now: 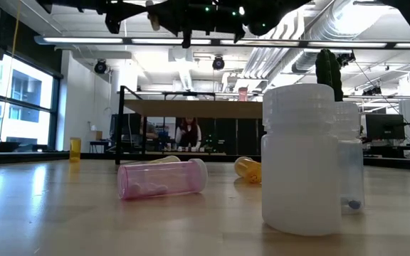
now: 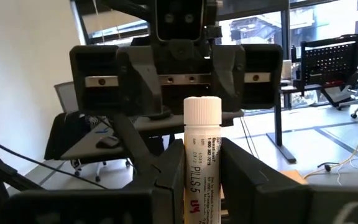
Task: Pick and place medicine bottles onto shelf by color
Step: Put the bottom yellow medicine bottle on the shelf
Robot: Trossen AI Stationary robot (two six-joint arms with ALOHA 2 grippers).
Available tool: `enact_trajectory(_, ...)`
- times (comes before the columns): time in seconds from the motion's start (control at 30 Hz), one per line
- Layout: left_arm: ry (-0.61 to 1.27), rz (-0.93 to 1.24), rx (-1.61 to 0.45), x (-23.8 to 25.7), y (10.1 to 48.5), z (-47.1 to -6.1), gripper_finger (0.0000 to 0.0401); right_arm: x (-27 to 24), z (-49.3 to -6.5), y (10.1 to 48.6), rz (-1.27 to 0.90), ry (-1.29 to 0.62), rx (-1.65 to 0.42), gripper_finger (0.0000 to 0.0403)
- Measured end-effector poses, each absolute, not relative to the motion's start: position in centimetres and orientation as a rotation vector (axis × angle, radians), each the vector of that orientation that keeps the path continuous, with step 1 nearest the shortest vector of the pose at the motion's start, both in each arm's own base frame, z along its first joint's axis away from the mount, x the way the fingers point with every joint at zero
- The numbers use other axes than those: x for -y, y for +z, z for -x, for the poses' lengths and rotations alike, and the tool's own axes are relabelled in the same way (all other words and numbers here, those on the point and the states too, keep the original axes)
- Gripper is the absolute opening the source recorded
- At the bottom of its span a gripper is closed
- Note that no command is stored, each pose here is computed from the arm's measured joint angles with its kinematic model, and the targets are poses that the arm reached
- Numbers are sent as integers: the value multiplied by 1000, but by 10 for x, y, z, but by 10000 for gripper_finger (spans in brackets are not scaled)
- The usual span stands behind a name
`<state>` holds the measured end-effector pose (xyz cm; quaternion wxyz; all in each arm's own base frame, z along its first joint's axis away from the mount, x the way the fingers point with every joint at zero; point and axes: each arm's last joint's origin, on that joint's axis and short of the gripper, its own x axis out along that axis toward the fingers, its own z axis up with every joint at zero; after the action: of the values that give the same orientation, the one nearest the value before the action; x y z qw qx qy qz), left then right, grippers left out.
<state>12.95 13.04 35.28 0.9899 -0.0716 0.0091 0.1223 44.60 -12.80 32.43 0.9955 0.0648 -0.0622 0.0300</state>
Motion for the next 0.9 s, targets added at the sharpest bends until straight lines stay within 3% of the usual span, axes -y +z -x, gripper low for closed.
enact_trajectory(0.9, 219, 219, -10, -135, 351, -135, 172, 129, -446, 325, -132, 7, 137, 67)
